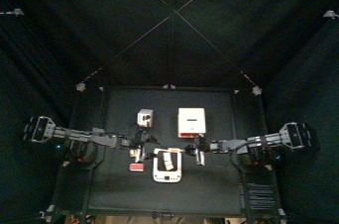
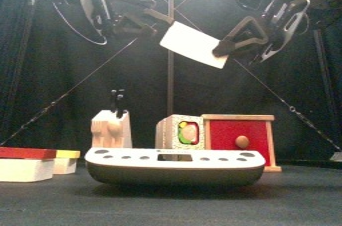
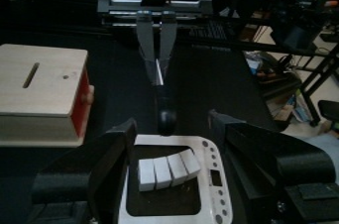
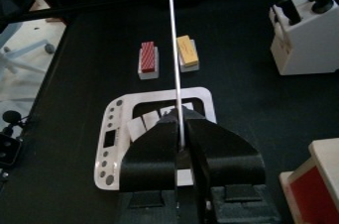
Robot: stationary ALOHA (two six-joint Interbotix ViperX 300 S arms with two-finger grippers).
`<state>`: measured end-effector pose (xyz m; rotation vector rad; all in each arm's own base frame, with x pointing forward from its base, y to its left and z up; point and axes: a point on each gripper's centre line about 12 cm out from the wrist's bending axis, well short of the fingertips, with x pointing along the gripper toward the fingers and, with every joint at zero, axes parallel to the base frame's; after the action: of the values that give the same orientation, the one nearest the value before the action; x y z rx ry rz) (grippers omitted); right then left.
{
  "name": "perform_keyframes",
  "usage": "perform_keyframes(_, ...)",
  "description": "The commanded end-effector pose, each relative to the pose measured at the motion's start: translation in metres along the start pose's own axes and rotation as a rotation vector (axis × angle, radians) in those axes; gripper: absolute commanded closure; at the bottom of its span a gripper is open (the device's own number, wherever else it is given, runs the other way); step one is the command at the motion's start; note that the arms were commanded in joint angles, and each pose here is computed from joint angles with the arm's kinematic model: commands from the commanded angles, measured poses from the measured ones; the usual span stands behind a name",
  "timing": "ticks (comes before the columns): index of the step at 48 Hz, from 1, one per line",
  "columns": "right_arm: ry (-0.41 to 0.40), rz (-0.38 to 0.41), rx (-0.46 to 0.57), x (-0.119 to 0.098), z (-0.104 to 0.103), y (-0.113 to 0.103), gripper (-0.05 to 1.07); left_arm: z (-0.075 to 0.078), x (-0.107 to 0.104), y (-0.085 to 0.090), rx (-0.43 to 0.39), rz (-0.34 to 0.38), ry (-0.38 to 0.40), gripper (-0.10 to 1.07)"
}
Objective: Grab cleaver with both hands
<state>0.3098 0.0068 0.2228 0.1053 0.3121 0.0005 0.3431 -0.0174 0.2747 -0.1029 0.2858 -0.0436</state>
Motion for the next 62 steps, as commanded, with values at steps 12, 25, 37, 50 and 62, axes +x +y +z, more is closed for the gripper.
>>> perform_keyframes(12, -0.038, 0.001, 0.003, 0.000, 0.013, 0.000, 0.89, 0.017, 0.002, 0.004, 0.002, 0.009, -0.058, 0.09)
perform_keyframes(25, -0.038, 0.001, 0.003, 0.000, 0.013, 0.000, 0.89, 0.015, 0.003, 0.010, -0.023, 0.025, -0.053, 0.28)
perform_keyframes(37, -0.035, 0.001, 0.003, 0.000, 0.012, 0.000, 0.89, 0.015, 0.003, 0.010, -0.029, 0.026, -0.053, 0.48)
perform_keyframes(50, -0.022, 0.001, 0.002, 0.000, 0.011, 0.001, 0.89, -0.008, 0.001, 0.010, -0.037, 0.027, 0.001, 0.52)
perform_keyframes(62, -0.024, 0.002, -0.004, 0.004, 0.015, 0.001, 0.89, -0.023, -0.002, 0.010, -0.038, 0.026, 0.024, 0.53)
